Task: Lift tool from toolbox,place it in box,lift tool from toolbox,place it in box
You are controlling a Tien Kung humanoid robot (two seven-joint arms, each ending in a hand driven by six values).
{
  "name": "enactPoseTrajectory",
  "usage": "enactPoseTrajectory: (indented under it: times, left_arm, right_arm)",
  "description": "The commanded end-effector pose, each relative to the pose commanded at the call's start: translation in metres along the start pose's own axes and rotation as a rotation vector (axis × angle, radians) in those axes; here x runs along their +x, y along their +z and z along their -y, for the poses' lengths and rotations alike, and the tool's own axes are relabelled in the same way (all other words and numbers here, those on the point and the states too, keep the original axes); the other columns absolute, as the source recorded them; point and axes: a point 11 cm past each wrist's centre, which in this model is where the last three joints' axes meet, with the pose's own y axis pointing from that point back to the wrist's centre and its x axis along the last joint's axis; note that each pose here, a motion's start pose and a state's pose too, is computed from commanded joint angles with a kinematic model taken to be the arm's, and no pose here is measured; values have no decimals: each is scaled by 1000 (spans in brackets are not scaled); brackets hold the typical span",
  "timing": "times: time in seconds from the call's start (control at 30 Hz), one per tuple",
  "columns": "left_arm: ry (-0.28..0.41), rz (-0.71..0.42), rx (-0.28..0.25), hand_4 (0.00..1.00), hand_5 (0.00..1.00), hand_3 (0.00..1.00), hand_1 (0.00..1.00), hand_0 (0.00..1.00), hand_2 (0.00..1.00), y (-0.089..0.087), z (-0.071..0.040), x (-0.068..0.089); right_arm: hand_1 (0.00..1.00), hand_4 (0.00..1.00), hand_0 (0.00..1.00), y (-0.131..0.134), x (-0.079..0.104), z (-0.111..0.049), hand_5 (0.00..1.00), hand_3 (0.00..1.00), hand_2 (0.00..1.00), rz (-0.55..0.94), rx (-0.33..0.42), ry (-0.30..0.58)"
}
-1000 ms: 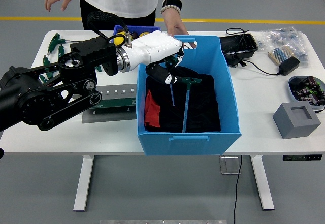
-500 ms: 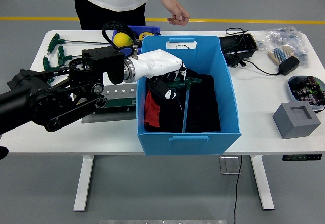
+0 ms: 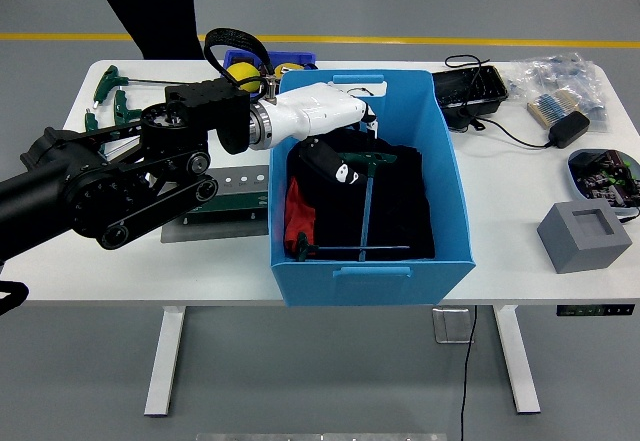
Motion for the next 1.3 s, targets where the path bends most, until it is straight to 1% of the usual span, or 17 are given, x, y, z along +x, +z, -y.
enactPoseTrajectory:
  times: [0.1,0.17,0.2,0.33,0.4,0.47,0.57,0.6,0.7,0.8,0.93,0.97,1.0,1.13,1.2,1.23,1.3]
  left_arm:
    - [57,-38,14,853,445,622,733,691,845,-6,-6,11]
    - [122,-78,28,853,445,622,733,691,845,-13,-14,26]
    - [159,-100,36,856,454,623,710,687,790,-17,-19,34]
    - [275,-182,87,856,454,623,710,687,790,-39,-41,56]
    - [321,-233,132,857,491,636,709,681,780,-57,-56,60]
    - [357,-271,170,857,491,636,709,681,780,-72,-68,61]
    - [418,-365,240,857,491,636,709,681,780,-100,-90,53]
    - [444,-416,266,862,538,646,710,686,779,-110,-98,49]
    - [540,-571,352,862,538,646,710,686,779,-142,-129,33]
    - [609,-647,422,859,561,661,718,696,796,-165,-154,22]
    - [710,-796,462,859,561,661,718,696,796,-184,-180,7]
    - [734,-844,464,859,561,661,718,696,796,-188,-184,1]
    - [755,-893,462,854,658,764,754,731,836,-190,-188,-4]
    - [832,-1075,449,854,658,764,754,731,836,-194,-193,-25]
    - [841,-1129,447,854,658,764,754,731,836,-194,-193,-35]
    - [841,-1171,444,871,825,809,815,803,879,-194,-192,-43]
    - [843,-1251,432,871,825,809,815,803,879,-192,-191,-56]
  right_arm:
    - [755,906,750,0,0,0,756,671,790,1,0,0]
    - [755,906,750,1,0,0,756,671,790,1,-2,0]
    - [756,905,749,2,0,0,755,671,789,1,-2,0]
    - [756,905,749,4,1,0,755,671,789,4,-6,1]
    - [755,905,749,5,1,0,754,671,790,6,-8,1]
    - [755,905,749,6,1,0,754,671,790,5,-10,1]
    - [755,905,749,7,1,0,754,671,790,5,-11,2]
    - [754,905,749,7,1,0,753,670,789,7,-12,2]
    - [754,905,749,9,1,0,753,670,789,11,-14,2]
    - [752,904,749,11,1,0,753,670,789,17,-16,3]
    - [752,904,749,14,0,0,753,670,789,22,-19,4]
    - [752,904,749,15,1,0,753,670,789,22,-20,4]
    - [754,904,749,15,1,0,753,670,788,23,-20,4]
    - [754,904,749,17,1,0,753,670,788,25,-21,4]
    - [754,904,749,18,1,0,753,670,788,27,-22,4]
    - [753,904,748,18,1,0,755,670,788,27,-22,4]
    - [753,904,748,19,1,0,755,670,788,26,-21,5]
